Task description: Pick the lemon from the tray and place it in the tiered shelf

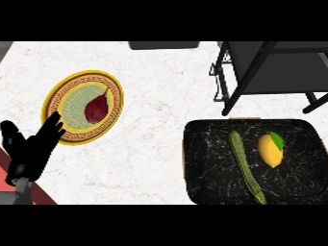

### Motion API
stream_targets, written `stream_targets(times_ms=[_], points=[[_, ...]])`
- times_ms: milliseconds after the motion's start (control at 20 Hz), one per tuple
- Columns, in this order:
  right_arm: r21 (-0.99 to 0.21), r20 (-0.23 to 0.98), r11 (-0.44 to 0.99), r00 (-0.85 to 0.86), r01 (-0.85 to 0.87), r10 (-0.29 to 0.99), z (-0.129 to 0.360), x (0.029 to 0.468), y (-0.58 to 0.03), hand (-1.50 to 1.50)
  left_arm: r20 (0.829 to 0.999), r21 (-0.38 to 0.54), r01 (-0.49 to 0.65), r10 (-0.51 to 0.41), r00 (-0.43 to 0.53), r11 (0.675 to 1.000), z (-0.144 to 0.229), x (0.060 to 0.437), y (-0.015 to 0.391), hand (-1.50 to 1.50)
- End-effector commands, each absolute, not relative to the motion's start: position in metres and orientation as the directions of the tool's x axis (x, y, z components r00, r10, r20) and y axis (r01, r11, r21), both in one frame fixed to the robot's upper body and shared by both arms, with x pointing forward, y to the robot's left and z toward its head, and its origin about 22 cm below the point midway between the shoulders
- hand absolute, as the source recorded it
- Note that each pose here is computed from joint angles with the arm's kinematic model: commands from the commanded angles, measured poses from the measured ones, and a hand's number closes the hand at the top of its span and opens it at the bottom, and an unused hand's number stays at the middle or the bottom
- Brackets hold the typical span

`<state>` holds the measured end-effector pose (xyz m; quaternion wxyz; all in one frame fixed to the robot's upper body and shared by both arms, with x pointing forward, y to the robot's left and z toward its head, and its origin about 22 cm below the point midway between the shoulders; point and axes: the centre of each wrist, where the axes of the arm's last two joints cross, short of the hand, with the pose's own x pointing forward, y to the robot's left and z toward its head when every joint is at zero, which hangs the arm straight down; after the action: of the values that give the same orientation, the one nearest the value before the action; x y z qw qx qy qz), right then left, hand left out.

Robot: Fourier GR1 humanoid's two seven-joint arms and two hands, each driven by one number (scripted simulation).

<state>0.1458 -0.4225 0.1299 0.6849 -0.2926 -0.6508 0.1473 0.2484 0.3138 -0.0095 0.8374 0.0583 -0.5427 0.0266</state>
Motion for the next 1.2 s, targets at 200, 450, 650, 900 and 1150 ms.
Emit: stream_targets(times_ms=[200, 450, 650, 900, 1150], points=[[-0.689, 0.712, 0.717, 0.279, 0.104, 0.644, 0.172, 0.148, -0.357, -1.50, 0.898, 0.074, -0.096, -0.025, 0.438, 0.993, -0.034, 0.253, 0.300, 0.00], [-0.722, 0.677, 0.671, 0.370, 0.169, 0.636, 0.173, 0.170, -0.322, -1.50, 0.897, 0.064, -0.068, -0.028, 0.441, 0.996, -0.021, 0.248, 0.305, 0.00], [-0.802, 0.573, 0.579, 0.460, 0.146, 0.678, 0.188, 0.185, -0.298, -1.50, 0.904, 0.048, -0.049, -0.023, 0.426, 0.998, -0.013, 0.265, 0.296, 0.00], [-0.812, 0.519, 0.579, 0.544, 0.073, 0.659, 0.158, 0.228, -0.285, -1.50, 0.903, 0.059, -0.065, -0.026, 0.429, 0.996, -0.013, 0.270, 0.288, 0.00], [-0.839, 0.454, 0.544, 0.556, 0.004, 0.696, 0.155, 0.226, -0.257, -1.50, 0.903, 0.061, -0.083, -0.019, 0.430, 0.995, -0.024, 0.252, 0.287, 0.00]])
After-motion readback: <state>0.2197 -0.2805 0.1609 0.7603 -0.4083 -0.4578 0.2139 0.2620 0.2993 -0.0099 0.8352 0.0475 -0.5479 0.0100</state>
